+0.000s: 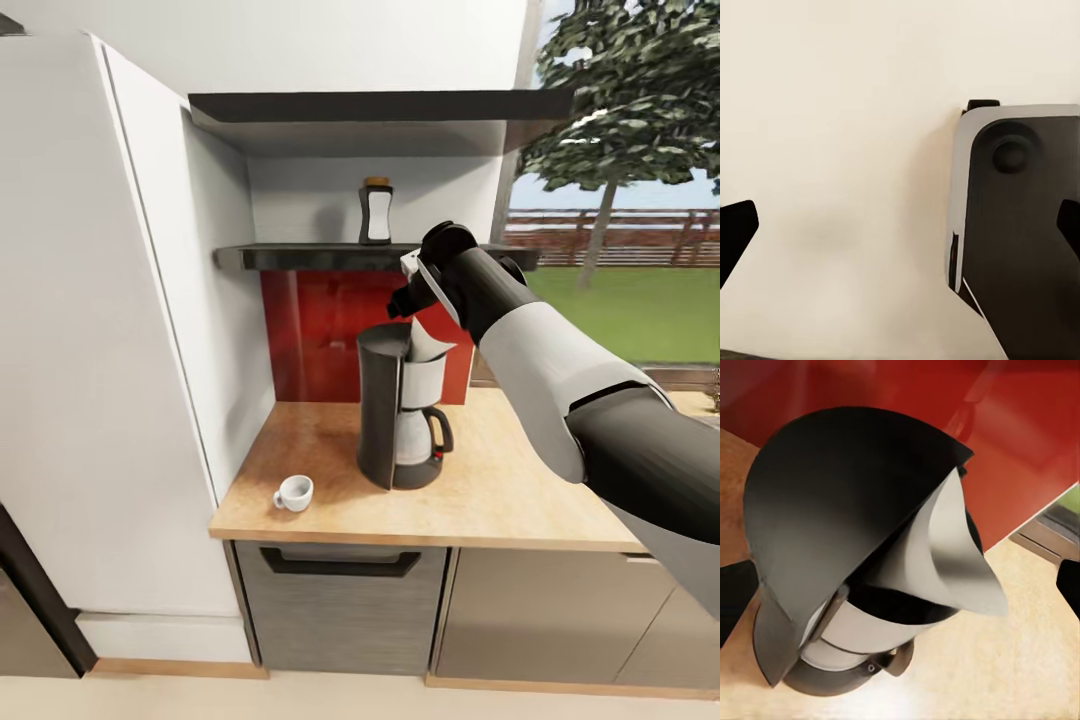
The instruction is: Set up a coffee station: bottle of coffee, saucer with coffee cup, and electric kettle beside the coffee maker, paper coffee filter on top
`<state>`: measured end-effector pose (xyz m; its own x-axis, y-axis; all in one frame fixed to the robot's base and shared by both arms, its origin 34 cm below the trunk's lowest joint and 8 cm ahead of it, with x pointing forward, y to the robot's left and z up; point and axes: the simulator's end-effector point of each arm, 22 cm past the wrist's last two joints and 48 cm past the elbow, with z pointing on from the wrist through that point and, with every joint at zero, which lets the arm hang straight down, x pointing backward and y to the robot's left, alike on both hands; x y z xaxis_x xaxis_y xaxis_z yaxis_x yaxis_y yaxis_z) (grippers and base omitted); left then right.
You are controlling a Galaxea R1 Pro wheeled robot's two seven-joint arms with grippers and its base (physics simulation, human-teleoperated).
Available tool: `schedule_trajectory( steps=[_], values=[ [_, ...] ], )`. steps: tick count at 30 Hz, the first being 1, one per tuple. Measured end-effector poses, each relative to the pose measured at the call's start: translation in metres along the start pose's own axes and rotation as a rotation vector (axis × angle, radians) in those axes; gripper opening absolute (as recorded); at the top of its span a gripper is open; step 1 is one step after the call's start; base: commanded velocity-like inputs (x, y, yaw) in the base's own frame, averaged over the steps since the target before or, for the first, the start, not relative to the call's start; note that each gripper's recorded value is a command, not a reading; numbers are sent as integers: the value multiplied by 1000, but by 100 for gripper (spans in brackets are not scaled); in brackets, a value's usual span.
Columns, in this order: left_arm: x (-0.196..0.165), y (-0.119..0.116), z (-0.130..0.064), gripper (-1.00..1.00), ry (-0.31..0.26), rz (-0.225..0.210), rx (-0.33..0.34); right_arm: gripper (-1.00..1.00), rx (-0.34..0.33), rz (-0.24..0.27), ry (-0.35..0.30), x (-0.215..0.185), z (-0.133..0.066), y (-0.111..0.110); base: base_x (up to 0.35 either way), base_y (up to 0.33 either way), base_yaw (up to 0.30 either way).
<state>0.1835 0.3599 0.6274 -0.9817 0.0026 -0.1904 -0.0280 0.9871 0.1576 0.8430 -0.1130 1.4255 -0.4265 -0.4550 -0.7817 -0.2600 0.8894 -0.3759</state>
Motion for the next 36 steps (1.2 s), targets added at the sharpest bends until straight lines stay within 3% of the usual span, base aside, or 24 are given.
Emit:
schedule_trajectory(
  steps=[13, 18, 20, 23, 27, 29, 31, 34, 36],
  values=[
    [-1, 0, 0, 100, -1, -2, 0, 100, 6, -2, 9, 3, 2, -2, -335, 0, 0],
    [-4, -1, 0, 100, -6, -2, 1, 100, 23, 7, 22, 11, 4, -16, -186, 0, 0],
    [-5, -1, 0, 100, -8, -2, 2, 100, 45, 20, 37, 20, 7, -34, -58, 0, 0],
    [-7, -1, 1, 100, -11, -2, 2, 100, 87, 55, 84, 47, 14, -73, -22, 0, 0],
    [-9, 0, 1, 100, -15, -2, 1, 100, 170, 132, 199, 114, 23, -151, -6, 0, 0],
    [-10, -1, 1, 100, -17, -2, 2, 100, 188, 164, 253, 143, 26, -172, -2, 0, 0],
    [-11, -1, 1, 100, -18, -3, 2, 100, 191, 193, 312, 173, 30, -183, -1, 0, 0],
    [-12, -1, 1, 100, -20, -3, 2, 100, 186, 231, 452, 241, 42, -189, 0, 0, 0],
    [-12, -1, 1, 100, -21, -3, 2, 100, 177, 235, 484, 270, 51, -187, 0, 0, 0]
  ],
)
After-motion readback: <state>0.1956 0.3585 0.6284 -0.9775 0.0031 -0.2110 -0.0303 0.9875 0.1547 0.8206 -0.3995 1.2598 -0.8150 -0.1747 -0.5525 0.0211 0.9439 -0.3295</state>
